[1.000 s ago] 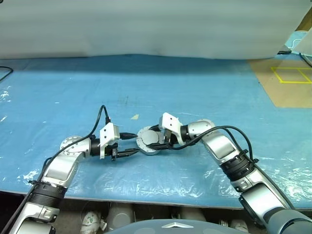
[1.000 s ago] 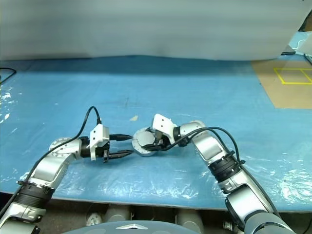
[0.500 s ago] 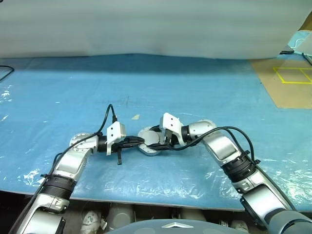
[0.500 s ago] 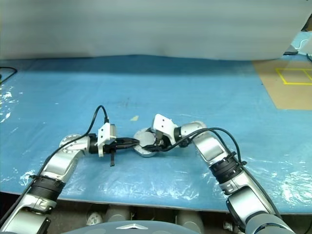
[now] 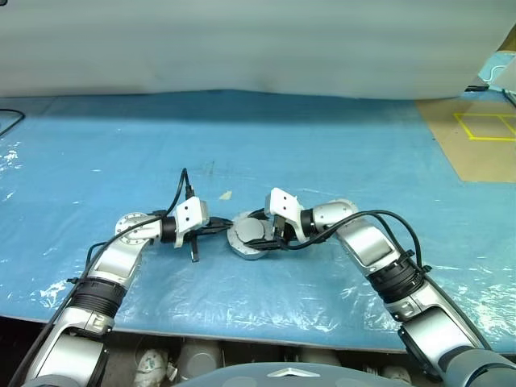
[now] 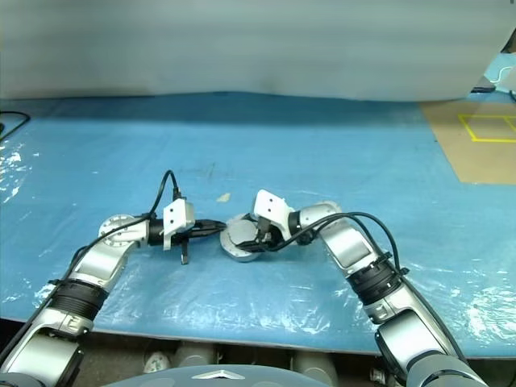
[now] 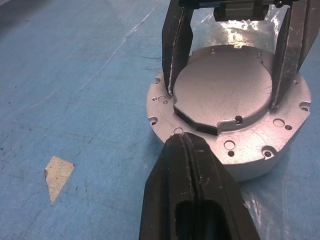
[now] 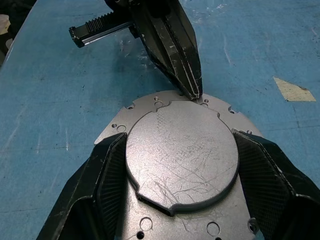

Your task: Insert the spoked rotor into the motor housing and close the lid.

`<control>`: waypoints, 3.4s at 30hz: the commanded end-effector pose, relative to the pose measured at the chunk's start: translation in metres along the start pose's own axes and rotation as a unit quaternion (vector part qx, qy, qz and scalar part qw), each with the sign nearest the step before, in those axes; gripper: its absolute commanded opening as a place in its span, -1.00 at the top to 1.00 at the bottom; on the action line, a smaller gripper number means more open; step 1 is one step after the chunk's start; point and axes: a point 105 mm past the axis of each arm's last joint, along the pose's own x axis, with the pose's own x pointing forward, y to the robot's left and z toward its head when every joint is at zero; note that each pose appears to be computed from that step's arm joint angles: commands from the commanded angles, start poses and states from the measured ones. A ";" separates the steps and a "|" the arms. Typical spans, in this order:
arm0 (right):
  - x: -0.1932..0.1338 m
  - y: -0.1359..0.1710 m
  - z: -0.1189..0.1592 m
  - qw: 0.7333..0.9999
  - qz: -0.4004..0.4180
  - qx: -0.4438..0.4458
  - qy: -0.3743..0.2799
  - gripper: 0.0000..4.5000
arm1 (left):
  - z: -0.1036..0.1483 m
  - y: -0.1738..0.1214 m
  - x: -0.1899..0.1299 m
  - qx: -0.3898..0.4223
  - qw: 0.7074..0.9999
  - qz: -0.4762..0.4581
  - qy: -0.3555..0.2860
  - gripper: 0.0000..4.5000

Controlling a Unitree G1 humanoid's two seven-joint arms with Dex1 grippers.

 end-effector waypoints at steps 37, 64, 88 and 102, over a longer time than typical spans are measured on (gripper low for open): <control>-0.077 -0.016 -0.001 0.944 -0.106 0.295 -0.100 -0.98 | -0.009 -0.005 0.019 0.000 0.999 -0.050 0.012 1.00; -0.038 0.028 -0.013 0.823 -0.023 0.548 -0.151 -0.98 | -0.012 -0.006 0.019 -0.009 0.999 -0.048 0.009 1.00; -0.032 0.017 -0.006 0.817 -0.051 0.541 -0.189 -0.04 | -0.009 0.001 0.019 -0.001 0.999 -0.048 0.008 1.00; -0.045 -0.020 -0.009 0.764 -0.099 0.584 -0.256 -0.04 | 0.078 0.069 -0.040 -0.220 0.943 0.070 -0.238 1.00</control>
